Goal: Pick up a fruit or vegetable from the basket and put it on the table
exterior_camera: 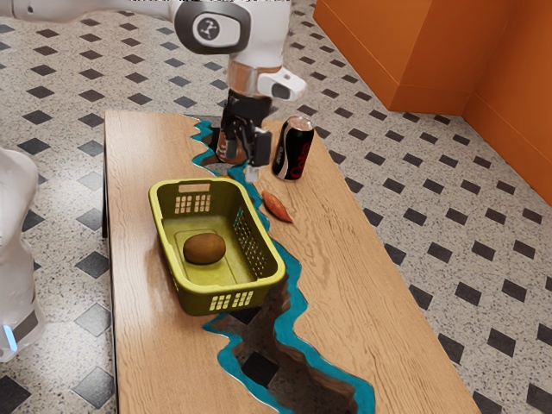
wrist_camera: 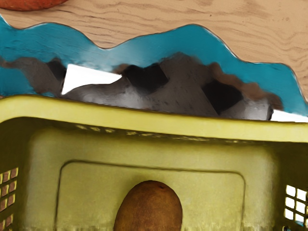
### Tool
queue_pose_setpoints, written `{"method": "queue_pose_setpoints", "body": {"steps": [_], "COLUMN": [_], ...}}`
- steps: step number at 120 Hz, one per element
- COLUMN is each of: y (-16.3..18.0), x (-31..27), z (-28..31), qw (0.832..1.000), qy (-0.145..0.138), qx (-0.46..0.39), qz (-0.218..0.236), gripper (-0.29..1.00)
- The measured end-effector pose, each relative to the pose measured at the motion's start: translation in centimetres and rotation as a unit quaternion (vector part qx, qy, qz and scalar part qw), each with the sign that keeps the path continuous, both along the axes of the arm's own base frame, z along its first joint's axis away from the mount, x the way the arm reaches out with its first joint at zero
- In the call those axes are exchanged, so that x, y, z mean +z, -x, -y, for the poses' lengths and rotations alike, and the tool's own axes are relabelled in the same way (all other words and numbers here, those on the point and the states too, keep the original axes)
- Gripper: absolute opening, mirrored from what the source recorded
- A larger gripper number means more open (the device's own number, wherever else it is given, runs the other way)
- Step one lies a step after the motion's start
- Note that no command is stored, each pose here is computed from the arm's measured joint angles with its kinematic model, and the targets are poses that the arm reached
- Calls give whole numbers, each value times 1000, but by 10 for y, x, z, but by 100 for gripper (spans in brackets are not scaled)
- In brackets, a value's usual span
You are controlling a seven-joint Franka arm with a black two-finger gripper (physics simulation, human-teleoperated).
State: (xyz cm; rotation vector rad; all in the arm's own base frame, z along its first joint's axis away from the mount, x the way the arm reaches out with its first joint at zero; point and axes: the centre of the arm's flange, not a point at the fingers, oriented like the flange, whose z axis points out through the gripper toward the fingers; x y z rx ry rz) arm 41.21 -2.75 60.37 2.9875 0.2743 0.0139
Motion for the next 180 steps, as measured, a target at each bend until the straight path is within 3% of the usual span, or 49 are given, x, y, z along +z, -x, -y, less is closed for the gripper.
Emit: {"method": "queue_pose_setpoints", "body": {"steps": [19, 50, 76, 105, 120, 154, 180], "y": [23, 13, 28, 31, 56, 66, 67], "x": [-21, -44, -47, -47, -49, -80, -106], "z": [23, 5, 24, 30, 39, 60, 72], "qw": [998, 998, 996, 998, 999, 997, 996], "qy": [-4, 1, 0, -4, -18, -47, -45], "qx": [-54, -56, -86, -51, -30, 0, 20], "qz": [-12, -34, -31, -34, -28, -61, -76], "gripper": [70, 70, 70, 70, 70, 70, 70]}}
